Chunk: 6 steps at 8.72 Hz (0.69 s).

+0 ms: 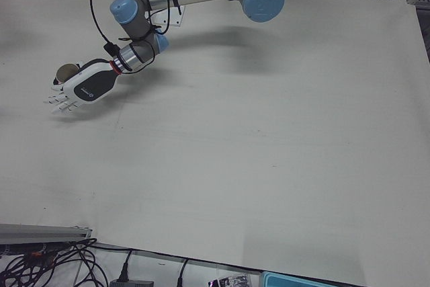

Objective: Pour water
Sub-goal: 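Carry both held cups toward the table center, toward each other, then tilt the right hand's cup over the left hand's cup to pour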

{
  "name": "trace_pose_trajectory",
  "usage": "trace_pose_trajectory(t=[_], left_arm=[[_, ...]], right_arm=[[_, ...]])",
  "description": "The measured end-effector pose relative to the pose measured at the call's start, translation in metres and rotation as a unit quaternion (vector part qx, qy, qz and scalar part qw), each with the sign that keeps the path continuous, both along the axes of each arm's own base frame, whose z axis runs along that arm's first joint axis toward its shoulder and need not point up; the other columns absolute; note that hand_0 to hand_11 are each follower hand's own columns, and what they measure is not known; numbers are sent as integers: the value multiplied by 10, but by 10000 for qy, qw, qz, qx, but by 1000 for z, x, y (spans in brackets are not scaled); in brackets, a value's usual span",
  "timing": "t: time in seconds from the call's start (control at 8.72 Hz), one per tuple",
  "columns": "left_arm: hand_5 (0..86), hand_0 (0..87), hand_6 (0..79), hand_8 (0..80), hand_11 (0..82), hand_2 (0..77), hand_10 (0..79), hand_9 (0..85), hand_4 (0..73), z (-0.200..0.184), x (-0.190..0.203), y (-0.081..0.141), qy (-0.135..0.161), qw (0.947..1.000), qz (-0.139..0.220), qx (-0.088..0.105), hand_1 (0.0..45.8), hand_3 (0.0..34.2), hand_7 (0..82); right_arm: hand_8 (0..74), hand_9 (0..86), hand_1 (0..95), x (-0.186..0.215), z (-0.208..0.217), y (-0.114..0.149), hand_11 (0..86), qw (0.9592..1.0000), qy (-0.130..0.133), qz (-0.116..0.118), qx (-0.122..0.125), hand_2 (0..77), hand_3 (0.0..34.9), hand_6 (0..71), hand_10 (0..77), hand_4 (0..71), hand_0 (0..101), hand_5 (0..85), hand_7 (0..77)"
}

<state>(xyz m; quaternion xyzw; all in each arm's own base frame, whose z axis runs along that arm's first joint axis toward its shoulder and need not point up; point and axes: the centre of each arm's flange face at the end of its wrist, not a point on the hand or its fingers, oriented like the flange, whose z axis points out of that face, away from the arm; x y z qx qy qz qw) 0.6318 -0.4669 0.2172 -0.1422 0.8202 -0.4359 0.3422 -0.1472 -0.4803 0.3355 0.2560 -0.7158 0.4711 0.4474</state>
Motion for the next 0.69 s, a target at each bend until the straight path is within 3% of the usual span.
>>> trace_pose_trajectory(t=[0.34,0.69], left_arm=[[447,731,125,65,93,355,49,16,420,-12,8,10,62,10000,47,8,196,47,153],[447,729,125,65,93,355,49,16,420,-25,13,15,144,9999,9,6,196,48,153]], right_arm=[[415,496,125,-29,3,12,469,9971,740,-39,-168,311,0,622,289,556,795,633,660],[393,469,125,-48,-5,12,453,9903,1363,14,-282,311,0,622,295,573,796,627,644]])
